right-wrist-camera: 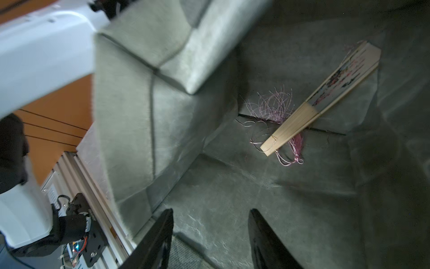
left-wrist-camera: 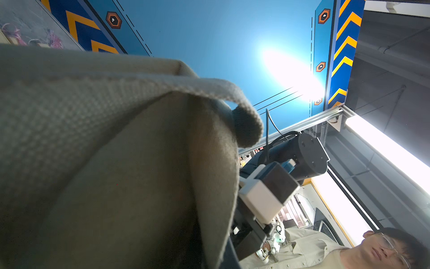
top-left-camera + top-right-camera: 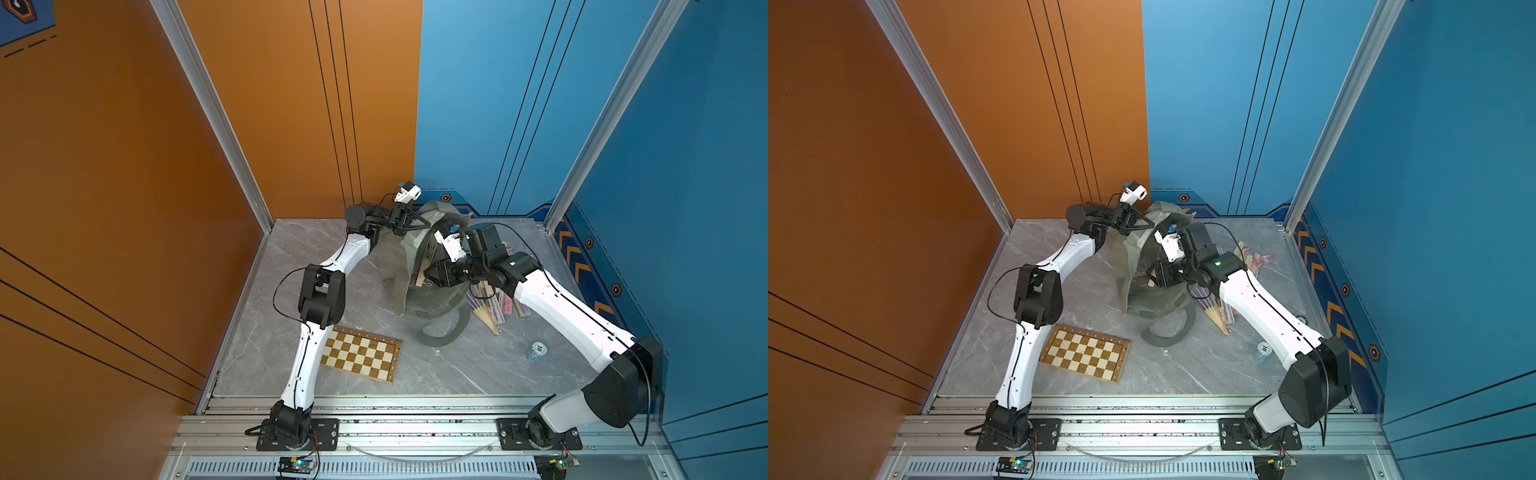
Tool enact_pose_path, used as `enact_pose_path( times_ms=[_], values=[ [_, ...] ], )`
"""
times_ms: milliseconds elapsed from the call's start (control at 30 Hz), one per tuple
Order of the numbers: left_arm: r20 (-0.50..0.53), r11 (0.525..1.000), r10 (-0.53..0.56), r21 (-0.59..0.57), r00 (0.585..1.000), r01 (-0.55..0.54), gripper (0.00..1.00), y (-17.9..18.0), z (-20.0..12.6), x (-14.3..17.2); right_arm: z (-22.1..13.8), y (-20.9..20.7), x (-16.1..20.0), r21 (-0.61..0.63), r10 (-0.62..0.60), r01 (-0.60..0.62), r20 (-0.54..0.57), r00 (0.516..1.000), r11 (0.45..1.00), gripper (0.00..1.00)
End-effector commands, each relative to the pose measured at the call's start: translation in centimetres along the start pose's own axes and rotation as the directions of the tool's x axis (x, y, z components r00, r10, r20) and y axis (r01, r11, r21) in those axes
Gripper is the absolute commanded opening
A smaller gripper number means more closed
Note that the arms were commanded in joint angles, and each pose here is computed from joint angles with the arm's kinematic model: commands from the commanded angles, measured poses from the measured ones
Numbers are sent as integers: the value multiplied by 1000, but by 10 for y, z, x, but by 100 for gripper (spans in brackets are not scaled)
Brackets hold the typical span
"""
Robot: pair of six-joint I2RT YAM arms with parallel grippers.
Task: Take out the folding fans from the tote bags
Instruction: Pick up the folding fan from the canvas bag.
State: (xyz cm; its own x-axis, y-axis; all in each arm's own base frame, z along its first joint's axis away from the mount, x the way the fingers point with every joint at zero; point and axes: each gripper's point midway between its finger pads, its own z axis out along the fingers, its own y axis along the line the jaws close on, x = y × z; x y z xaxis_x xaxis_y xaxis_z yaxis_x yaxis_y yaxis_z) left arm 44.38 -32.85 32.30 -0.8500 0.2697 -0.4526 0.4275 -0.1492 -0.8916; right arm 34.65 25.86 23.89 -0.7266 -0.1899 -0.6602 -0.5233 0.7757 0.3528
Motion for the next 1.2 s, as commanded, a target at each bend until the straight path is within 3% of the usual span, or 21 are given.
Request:
enact_pose_path(
  times_ms=[0, 433, 567, 933, 1167],
  values=[
    [-55, 948, -316, -70, 947, 312, 0, -13, -1, 13, 17, -31, 20, 159, 76, -65, -70, 995, 985, 56],
    [-70, 945, -326, -67, 943, 321, 0, -6, 7, 15, 105, -70, 13, 265, 243, -209, -103, 964, 941, 63],
    [-72, 944, -328, -67, 942, 324, 0, -6, 8, 16, 125, -76, 7, 259, 282, -257, -64, 957, 931, 64],
    [-76, 945, -324, -67, 943, 319, 0, -11, 10, 17, 146, -56, -18, -28, 374, -373, 94, 923, 927, 66],
    [-84, 944, -327, -65, 941, 322, 0, -12, 15, 19, 151, -50, -27, -23, 244, -245, 216, 945, 969, 66]
  ],
)
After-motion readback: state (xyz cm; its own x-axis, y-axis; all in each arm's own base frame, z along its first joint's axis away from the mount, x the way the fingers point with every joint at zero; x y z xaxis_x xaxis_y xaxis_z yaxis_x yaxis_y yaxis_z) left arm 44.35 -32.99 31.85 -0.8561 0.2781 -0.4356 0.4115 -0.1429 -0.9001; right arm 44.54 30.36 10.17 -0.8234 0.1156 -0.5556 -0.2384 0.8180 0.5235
